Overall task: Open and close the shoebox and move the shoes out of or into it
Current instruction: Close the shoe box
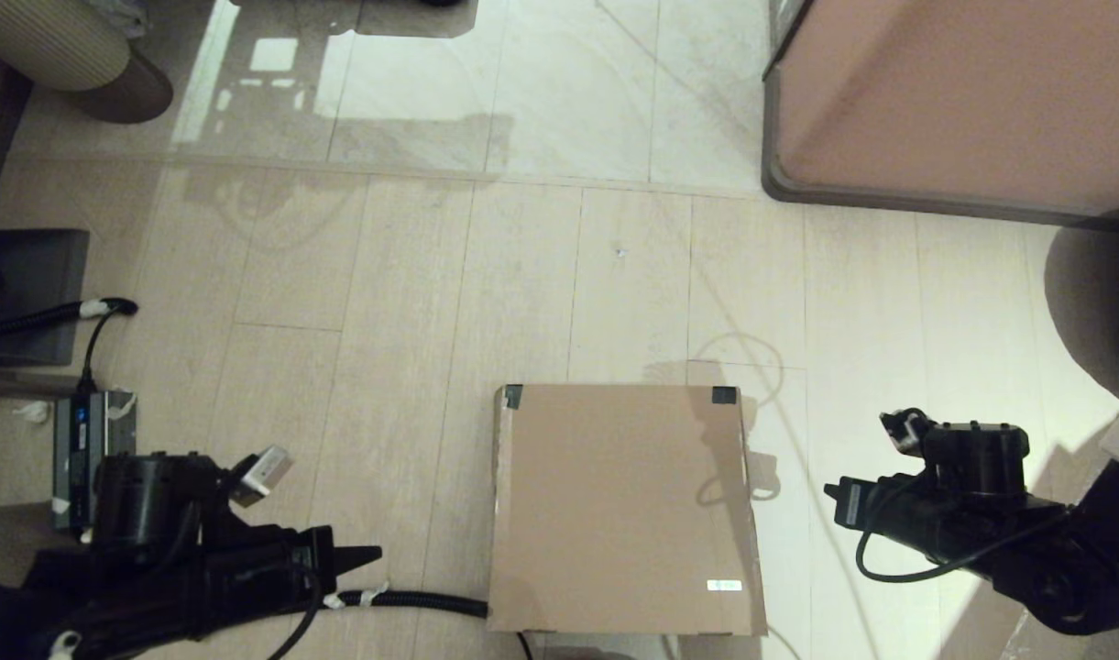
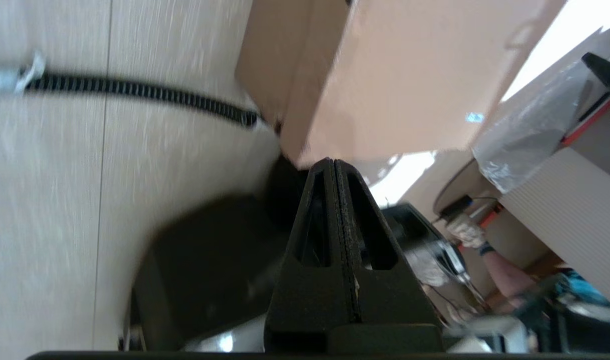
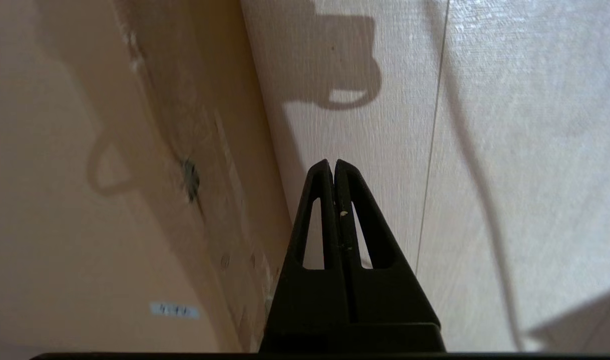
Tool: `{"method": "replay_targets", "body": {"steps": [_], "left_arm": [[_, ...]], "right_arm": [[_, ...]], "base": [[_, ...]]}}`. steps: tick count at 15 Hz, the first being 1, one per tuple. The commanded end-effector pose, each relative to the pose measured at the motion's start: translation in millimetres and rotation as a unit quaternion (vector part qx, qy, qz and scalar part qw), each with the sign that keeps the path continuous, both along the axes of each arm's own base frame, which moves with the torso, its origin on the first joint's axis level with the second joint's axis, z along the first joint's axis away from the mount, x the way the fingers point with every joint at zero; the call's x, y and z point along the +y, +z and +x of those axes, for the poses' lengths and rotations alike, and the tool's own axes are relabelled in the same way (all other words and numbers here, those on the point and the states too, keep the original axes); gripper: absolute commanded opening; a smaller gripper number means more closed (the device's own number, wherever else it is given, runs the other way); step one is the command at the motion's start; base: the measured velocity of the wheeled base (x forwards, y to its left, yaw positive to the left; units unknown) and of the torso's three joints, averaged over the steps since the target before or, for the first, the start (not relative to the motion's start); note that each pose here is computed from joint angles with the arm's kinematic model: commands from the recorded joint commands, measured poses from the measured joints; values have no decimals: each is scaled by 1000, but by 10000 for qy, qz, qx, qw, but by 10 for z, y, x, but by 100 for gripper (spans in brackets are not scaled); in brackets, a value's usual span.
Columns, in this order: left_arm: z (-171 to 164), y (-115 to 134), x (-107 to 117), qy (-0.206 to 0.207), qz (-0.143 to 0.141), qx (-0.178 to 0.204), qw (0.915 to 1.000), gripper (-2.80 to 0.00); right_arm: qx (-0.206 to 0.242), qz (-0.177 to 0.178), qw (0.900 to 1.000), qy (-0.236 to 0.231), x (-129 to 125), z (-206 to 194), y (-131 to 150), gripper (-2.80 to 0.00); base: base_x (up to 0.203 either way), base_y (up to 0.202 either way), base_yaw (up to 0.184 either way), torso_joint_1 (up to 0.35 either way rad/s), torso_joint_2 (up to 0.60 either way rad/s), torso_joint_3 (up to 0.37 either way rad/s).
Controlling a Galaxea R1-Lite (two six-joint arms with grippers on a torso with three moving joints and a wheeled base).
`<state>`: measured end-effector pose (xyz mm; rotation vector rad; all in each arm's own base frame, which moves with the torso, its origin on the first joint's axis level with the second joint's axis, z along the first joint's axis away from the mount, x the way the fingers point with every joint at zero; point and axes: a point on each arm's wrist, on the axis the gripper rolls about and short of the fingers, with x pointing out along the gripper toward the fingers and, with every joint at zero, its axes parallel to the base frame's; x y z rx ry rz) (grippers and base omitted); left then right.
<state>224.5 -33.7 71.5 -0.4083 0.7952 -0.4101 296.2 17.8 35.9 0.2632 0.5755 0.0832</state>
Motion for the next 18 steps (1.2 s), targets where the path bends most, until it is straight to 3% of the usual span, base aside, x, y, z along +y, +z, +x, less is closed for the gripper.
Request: {"method": "replay_targets", "body": {"steps": [1,5,7,11,18], "left_arm": [[179,-295,-100,-130,68,312,9994,-280],[493,-385,-368,-106,248,-32,9996,-280],[629,-400,-489,2,203,-78,9998,-280],[690,-557,-852,-24,289,78,9996,-280],[916,-765,-1055,650,898,-291,9934,-280]], "right_arm": [[138,84,9997,202,64,135,-223,-280],[113,138,9978,637,265,280,-533,-280],[-136,112,9975,687,303,359,-644,-280],[-101,37,9970,772,418,284,-668,-280],[13,-22,9964,853,520,250,-754,-280]], "base": [[0,0,0,0,0,0],[0,0,0,0,0,0],[0,0,0,0,0,0],[0,0,0,0,0,0],[0,0,0,0,0,0]]}}
